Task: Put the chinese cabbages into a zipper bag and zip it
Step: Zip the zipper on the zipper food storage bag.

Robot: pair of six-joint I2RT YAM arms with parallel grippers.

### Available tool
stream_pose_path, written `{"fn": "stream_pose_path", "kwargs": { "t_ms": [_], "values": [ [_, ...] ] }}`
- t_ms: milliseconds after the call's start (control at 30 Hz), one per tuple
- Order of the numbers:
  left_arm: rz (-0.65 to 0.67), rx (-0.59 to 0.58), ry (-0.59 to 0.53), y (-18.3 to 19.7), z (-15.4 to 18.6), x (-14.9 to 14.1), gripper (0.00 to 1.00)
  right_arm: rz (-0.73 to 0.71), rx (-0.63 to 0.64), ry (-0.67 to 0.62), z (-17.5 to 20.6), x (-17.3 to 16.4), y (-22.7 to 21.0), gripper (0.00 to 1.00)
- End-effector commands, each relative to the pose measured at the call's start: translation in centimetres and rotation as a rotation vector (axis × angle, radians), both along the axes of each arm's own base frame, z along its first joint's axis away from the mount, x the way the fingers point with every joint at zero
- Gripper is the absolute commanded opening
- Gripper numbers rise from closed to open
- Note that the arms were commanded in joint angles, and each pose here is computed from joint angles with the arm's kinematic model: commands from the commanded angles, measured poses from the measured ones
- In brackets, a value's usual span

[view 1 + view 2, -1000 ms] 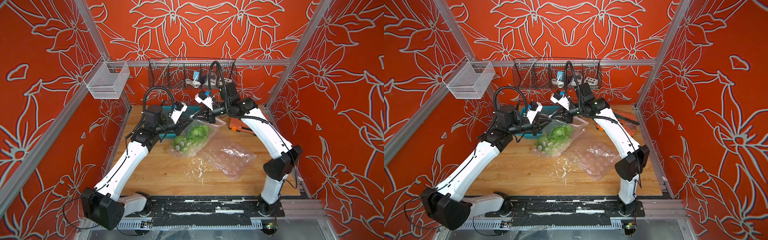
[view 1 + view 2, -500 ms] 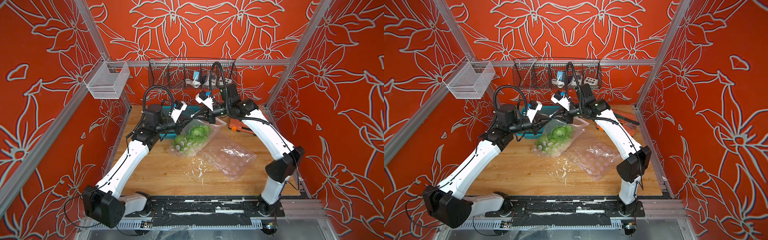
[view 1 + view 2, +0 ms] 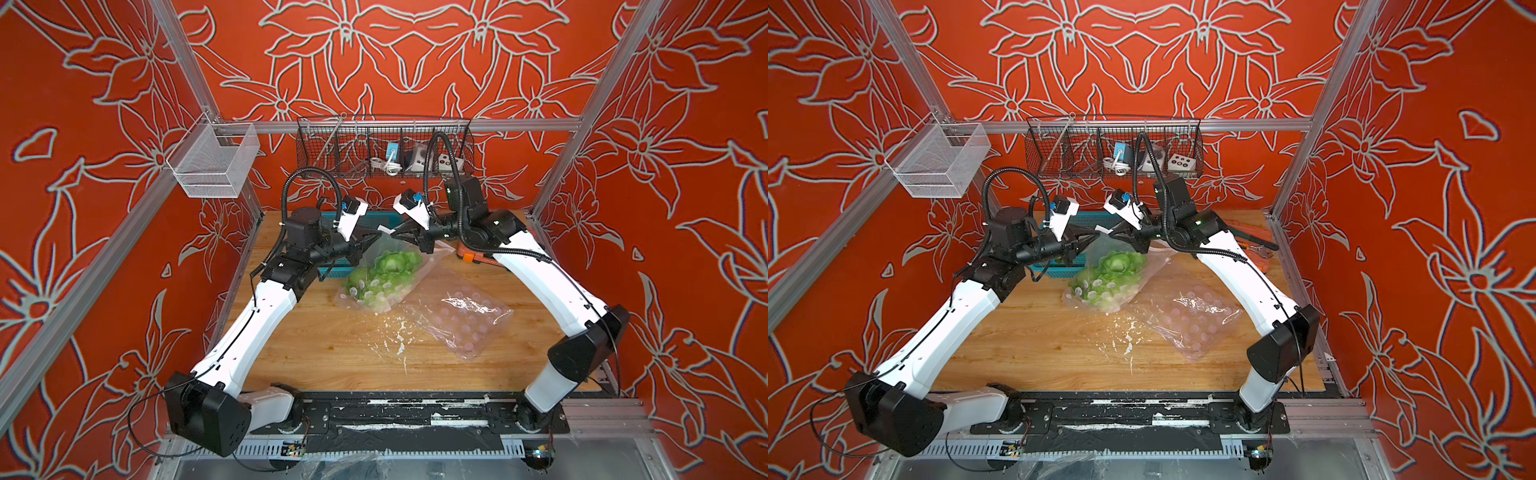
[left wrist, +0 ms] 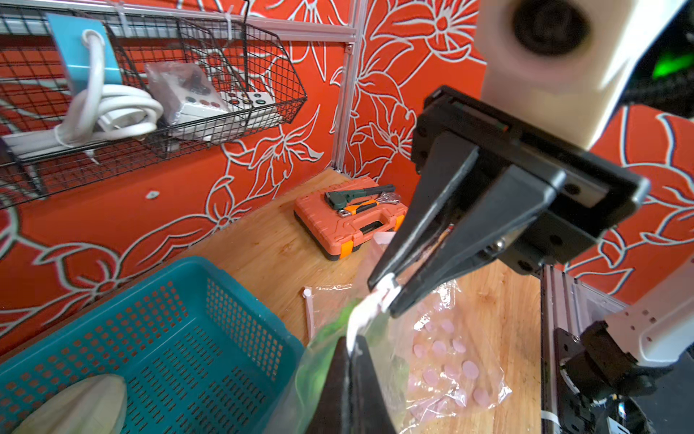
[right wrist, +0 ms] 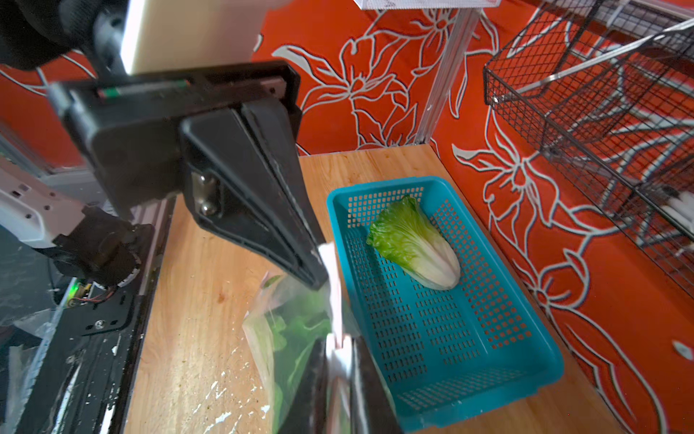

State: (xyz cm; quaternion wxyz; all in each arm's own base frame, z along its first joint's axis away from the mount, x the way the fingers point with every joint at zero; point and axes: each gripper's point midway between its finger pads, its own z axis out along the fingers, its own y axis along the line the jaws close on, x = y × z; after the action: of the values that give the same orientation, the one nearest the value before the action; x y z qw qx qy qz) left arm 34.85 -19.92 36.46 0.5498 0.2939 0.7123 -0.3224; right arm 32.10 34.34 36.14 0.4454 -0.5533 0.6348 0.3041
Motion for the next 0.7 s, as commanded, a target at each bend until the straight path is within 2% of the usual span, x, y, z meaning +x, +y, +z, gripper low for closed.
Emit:
{"fn": "stream_pose_path", "kwargs": {
  "t_ms": [0,333,667],
  "values": [
    [0.143,-0.019,-0.09,2.4,2.4,1.2,0.0,-0.09,-0.063,-0.04,-0.5,0.5,-2.6,0.05],
    [0.504,0.079,-0.075,7.9,0.4,4.7,0.0,-0.251,-0.106,0.038,-3.2,0.9,-6.8,0.05],
    [0.673,0.208,-0.069,11.2,-2.4,6.1,0.0,-0.361,-0.13,0.081,-5.1,1.2,-9.8,0.07]
  ]
}}
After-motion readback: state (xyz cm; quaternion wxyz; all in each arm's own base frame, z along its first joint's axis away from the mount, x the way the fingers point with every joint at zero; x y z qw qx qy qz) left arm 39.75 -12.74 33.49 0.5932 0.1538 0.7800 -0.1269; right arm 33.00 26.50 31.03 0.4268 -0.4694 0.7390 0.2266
